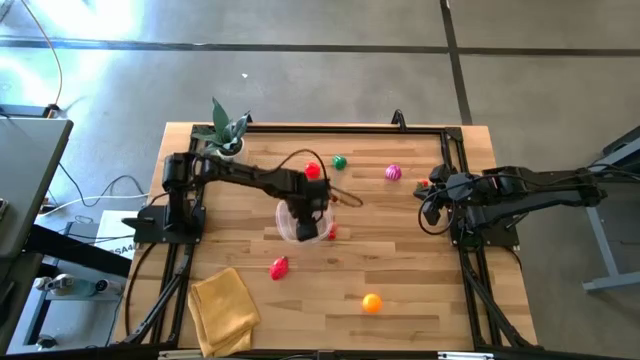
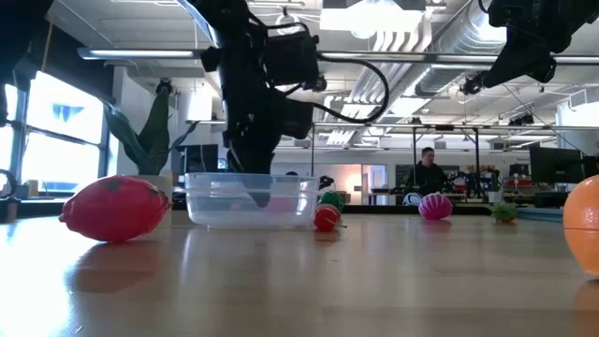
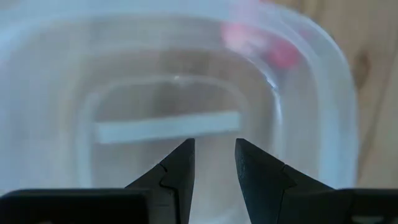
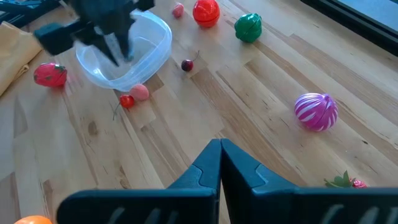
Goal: Pick and placing Produce into tupperware
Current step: Prepare the transparent container, then put the red dragon fruit into the transparent container
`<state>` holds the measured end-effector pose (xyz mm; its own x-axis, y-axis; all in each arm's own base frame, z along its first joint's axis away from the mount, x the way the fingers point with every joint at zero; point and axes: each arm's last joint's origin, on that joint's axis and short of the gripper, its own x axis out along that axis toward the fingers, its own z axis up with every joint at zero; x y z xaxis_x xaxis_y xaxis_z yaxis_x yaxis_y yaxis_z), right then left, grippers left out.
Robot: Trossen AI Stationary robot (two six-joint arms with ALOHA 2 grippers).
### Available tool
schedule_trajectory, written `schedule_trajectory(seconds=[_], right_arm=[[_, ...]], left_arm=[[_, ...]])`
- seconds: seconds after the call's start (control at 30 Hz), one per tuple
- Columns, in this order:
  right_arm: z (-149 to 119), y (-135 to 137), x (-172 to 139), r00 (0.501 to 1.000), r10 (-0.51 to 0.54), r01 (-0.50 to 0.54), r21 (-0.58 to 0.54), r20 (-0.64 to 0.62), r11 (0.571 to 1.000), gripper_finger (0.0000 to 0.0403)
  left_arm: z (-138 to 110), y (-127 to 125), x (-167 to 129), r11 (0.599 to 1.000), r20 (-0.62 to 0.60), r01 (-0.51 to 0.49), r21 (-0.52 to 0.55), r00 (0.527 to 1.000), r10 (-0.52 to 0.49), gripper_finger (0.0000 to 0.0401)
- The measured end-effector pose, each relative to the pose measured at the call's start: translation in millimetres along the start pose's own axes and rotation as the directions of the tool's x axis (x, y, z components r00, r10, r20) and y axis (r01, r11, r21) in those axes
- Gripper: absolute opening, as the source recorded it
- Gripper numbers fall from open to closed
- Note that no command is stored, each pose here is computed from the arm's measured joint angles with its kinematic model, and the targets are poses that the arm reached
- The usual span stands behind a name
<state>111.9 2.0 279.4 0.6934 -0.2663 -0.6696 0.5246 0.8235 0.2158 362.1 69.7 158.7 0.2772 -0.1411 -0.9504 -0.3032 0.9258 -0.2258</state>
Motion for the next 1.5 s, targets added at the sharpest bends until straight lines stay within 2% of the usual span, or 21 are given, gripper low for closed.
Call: schedule_trajectory(seconds=[0.2, 0.4, 0.7, 0.9, 1.07, 1.3, 1.5], right_arm=[[0.0, 0.0, -0.1, 1.000, 0.000, 0.000, 0.000, 0.000, 1.000, 0.0000], [0.0, 0.1, 0.0, 1.000, 0.002, -0.002, 0.004, -0.002, 1.000, 0.0000], [-0.1, 0.1, 0.0, 1.000, 0.004, -0.004, 0.005, -0.003, 1.000, 0.0000], [-0.1, 0.1, 0.0, 1.000, 0.005, -0.005, 0.004, -0.004, 1.000, 0.0000], [-0.1, 0.1, -0.1, 1.000, 0.006, -0.006, 0.004, -0.004, 1.000, 0.0000], [-0.4, 0.5, 0.0, 1.000, 0.019, -0.019, 0.005, -0.014, 1.000, 0.0000], [-1.0, 1.1, -0.1, 0.999, 0.042, -0.042, -0.009, -0.032, 0.999, 0.0000]], left_arm=[[-8.8, -32.0, 7.5, 0.996, -0.020, -0.009, 0.089, 1.000, 0.011, 0.0106], [-15.7, -52.9, 11.0, 0.990, -0.037, 0.003, 0.143, 0.999, 0.003, 0.0106], [-17.7, -58.8, 11.9, 0.987, -0.040, 0.002, 0.160, 0.999, 0.005, 0.0106], [-19.6, -55.7, 8.1, 0.982, -0.030, -0.099, 0.162, 0.994, 0.106, 0.0106], [-23.5, -58.1, -25.7, 0.979, 0.029, -0.149, 0.139, 0.989, 0.146, 0.0106], [-40.7, -61.7, -106.8, 0.971, 0.229, -0.227, 0.078, 0.952, 0.204, 0.0106], [-61.7, -75.1, -146.4, 0.972, 0.334, -0.218, 0.086, 0.926, 0.178, 0.0106]])
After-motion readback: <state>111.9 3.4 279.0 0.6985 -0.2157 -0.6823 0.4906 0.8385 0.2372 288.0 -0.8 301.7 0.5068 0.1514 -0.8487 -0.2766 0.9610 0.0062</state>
